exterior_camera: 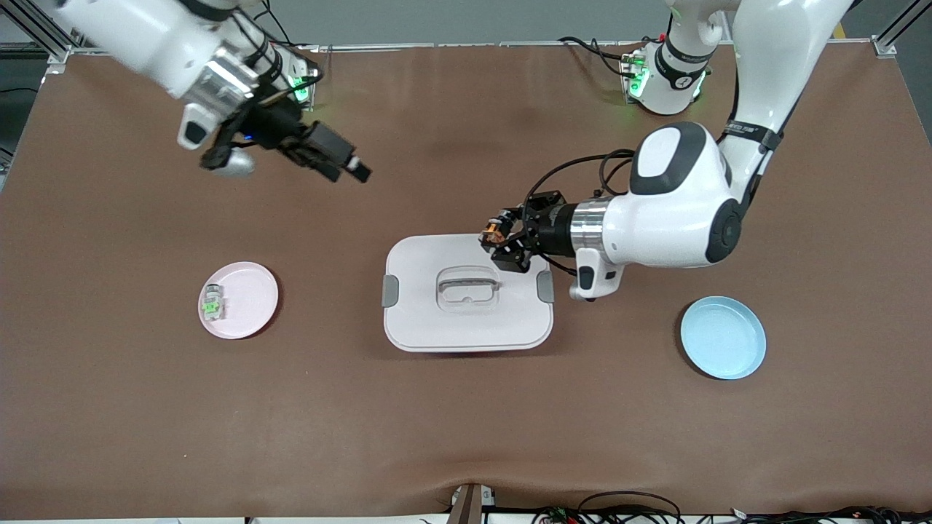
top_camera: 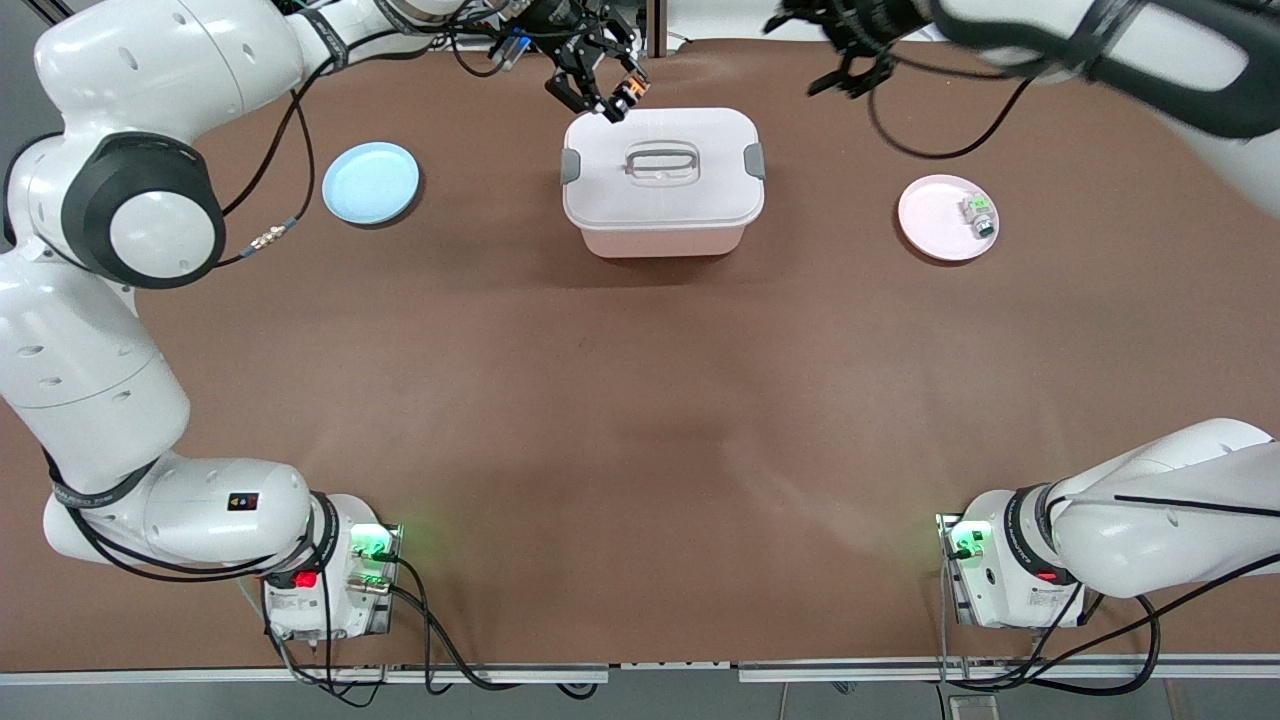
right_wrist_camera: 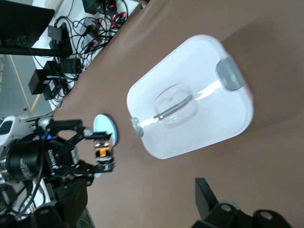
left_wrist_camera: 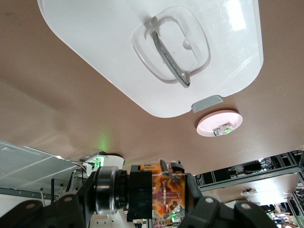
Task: Transfer orange switch to right arm and place
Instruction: 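Grasp the orange switch with the right gripper above the white box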
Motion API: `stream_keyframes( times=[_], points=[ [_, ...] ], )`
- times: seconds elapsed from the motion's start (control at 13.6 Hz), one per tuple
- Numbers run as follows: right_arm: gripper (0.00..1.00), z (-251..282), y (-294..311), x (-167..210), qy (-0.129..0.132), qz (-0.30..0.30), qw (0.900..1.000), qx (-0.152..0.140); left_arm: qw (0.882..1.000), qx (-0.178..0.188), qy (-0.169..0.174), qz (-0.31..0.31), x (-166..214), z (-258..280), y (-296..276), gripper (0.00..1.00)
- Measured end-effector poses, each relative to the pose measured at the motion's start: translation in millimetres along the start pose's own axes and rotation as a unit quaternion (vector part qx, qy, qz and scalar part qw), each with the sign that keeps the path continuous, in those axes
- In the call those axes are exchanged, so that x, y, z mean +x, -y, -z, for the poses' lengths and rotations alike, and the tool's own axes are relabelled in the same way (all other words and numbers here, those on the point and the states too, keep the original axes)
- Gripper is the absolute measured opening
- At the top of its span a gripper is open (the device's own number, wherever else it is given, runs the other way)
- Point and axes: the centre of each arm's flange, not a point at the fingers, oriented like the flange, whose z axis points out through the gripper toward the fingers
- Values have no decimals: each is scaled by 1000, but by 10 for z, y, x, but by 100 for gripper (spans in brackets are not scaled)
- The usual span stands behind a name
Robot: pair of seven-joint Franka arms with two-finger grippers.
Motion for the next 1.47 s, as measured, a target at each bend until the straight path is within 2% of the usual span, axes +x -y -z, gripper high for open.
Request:
stream_keyframes(
  times=[0.22,0.51,0.66,1.47],
  points=[
    [100,-377,79,-391,-4,1,1000,2,1000,-18,1,18,-163,-119,-52,73],
    [100,-853,56,-583,-41,1,998,-50,1000,-22,2,18,-283,-189,-69,73],
    [100,-1004,65,-562,-45,-2,997,-57,1000,-20,2,19,-313,-218,-66,73],
    [100,-1422,319,-307,-55,-21,997,-43,1000,-8,4,12,-462,-389,-40,73]
  ],
)
